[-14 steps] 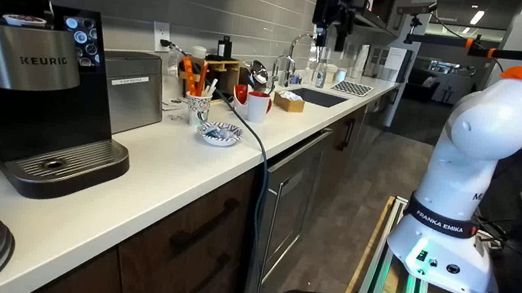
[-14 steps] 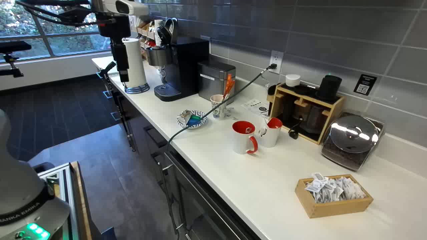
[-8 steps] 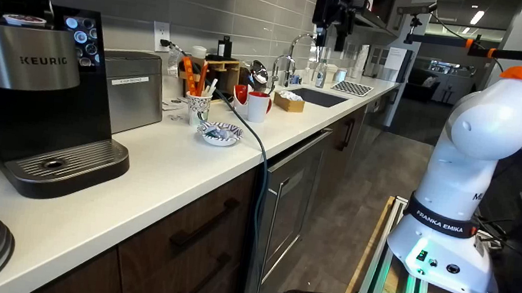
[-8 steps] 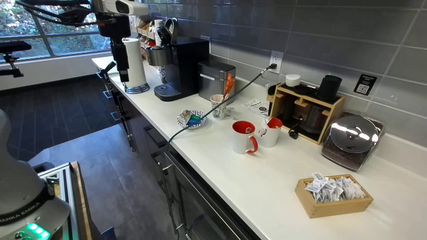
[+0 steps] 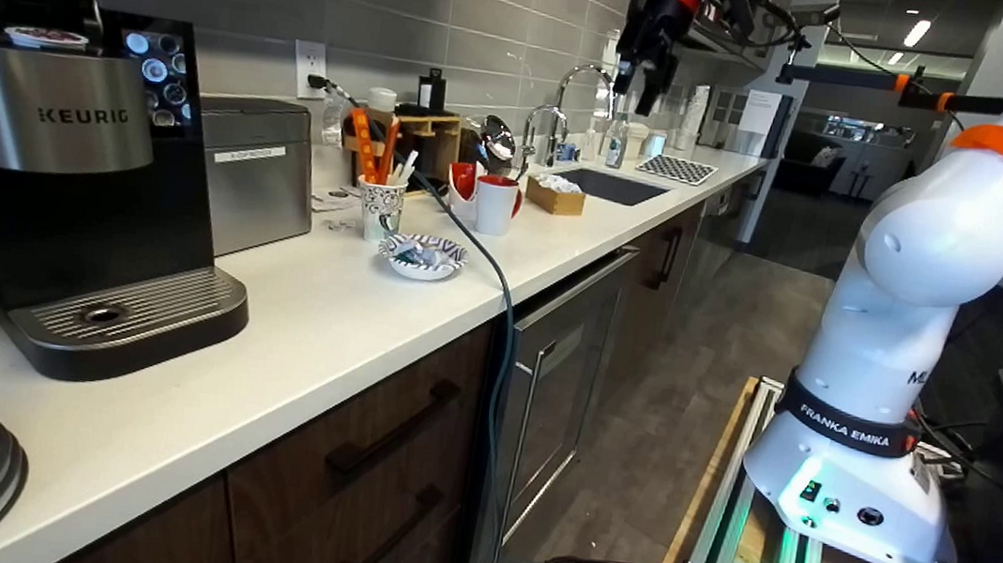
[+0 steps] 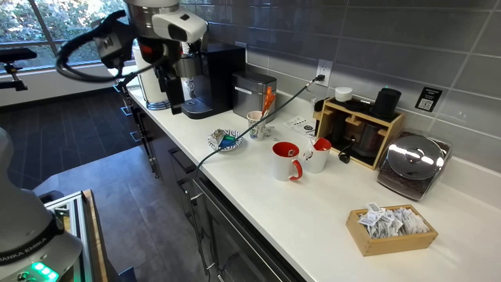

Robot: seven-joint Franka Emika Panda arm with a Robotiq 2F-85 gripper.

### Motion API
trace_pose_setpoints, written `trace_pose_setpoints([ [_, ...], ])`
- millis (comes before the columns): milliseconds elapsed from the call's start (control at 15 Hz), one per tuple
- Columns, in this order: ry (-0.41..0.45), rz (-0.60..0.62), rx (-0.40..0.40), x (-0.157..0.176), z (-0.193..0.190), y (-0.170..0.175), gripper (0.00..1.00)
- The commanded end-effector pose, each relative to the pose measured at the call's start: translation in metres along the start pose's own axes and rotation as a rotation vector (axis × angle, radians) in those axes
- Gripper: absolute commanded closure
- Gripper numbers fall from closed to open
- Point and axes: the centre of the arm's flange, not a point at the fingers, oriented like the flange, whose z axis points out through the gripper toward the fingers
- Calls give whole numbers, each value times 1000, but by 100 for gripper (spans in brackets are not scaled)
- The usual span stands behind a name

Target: Remove the silver spoon from the mug and put it in the paper cup

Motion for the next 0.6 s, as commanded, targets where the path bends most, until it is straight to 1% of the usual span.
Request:
trace_pose_setpoints([
  [0,-15,-20,133,28,20,57,0],
  [67,-29,2,145,33,27,64,0],
  [133,-75,40,174,42,35,70,0],
  [200,-17,17,130,12,24,60,0],
  [400,-60,43,146,31,44,68,0],
  [533,-67,44,144,35,45,68,0],
])
